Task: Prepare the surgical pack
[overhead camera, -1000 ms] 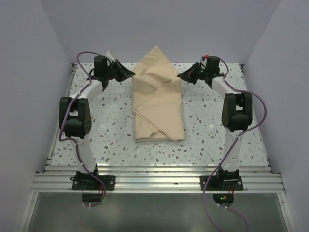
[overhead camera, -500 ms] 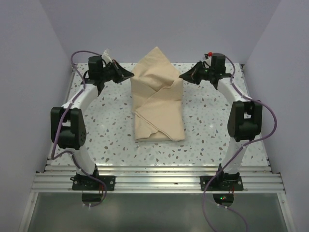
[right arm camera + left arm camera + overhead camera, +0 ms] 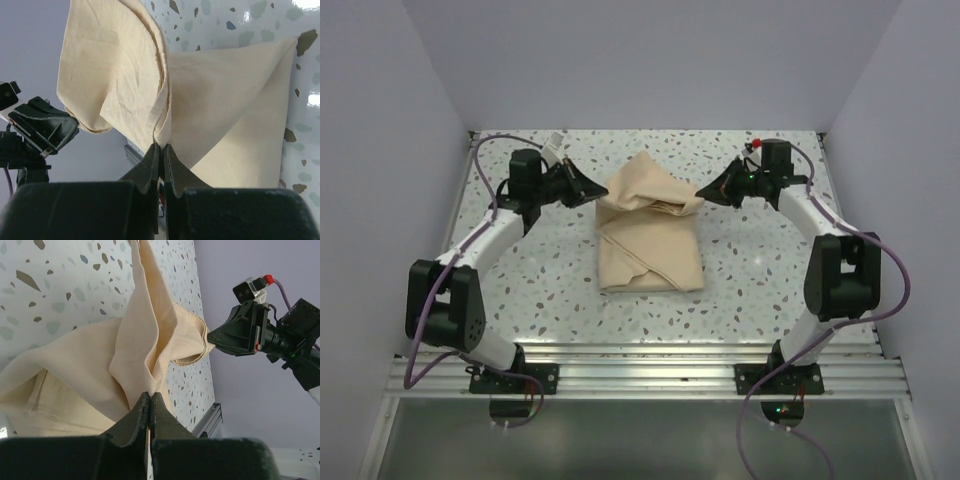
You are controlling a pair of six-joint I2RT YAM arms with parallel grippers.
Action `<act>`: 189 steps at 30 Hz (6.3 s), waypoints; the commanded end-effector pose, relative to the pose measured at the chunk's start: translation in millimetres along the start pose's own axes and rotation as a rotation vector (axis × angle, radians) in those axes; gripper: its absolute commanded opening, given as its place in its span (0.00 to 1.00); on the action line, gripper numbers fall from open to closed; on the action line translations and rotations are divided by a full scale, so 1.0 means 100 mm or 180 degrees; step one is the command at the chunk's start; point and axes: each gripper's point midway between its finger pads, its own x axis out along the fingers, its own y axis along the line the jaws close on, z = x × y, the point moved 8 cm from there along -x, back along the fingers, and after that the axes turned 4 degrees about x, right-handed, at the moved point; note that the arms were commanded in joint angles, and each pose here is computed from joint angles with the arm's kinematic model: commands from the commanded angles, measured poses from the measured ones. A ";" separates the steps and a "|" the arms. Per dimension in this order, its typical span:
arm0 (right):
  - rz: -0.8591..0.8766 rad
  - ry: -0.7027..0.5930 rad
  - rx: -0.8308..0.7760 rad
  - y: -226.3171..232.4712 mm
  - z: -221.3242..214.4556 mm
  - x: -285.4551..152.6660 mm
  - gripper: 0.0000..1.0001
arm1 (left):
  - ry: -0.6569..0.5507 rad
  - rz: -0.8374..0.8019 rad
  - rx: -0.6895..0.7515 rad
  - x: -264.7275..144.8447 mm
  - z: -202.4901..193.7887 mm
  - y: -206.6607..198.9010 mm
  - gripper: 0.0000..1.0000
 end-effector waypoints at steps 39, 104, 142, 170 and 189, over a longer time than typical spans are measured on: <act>-0.0758 0.0289 -0.0134 -0.65 -0.84 -0.35 0.55 | 0.0469 0.0710 0.0189 -0.36 -0.88 0.41 0.21; 0.0706 0.1318 -0.0782 0.26 -0.52 1.23 0.04 | 0.1051 -0.0109 -0.0674 -1.07 -2.35 0.39 0.65; -0.0717 -0.0556 0.0121 0.66 -1.20 -0.08 0.75 | 0.0574 -0.0388 -0.0908 -0.70 -2.49 0.36 0.54; -0.0551 -0.1968 0.1649 0.20 -2.07 0.56 0.67 | 0.0527 -0.0224 -0.0482 -0.78 -2.38 0.53 0.54; -0.0605 -0.2177 0.1670 -0.12 -2.11 0.91 0.43 | 0.0647 -0.0271 -0.0516 -0.74 -2.53 0.67 0.51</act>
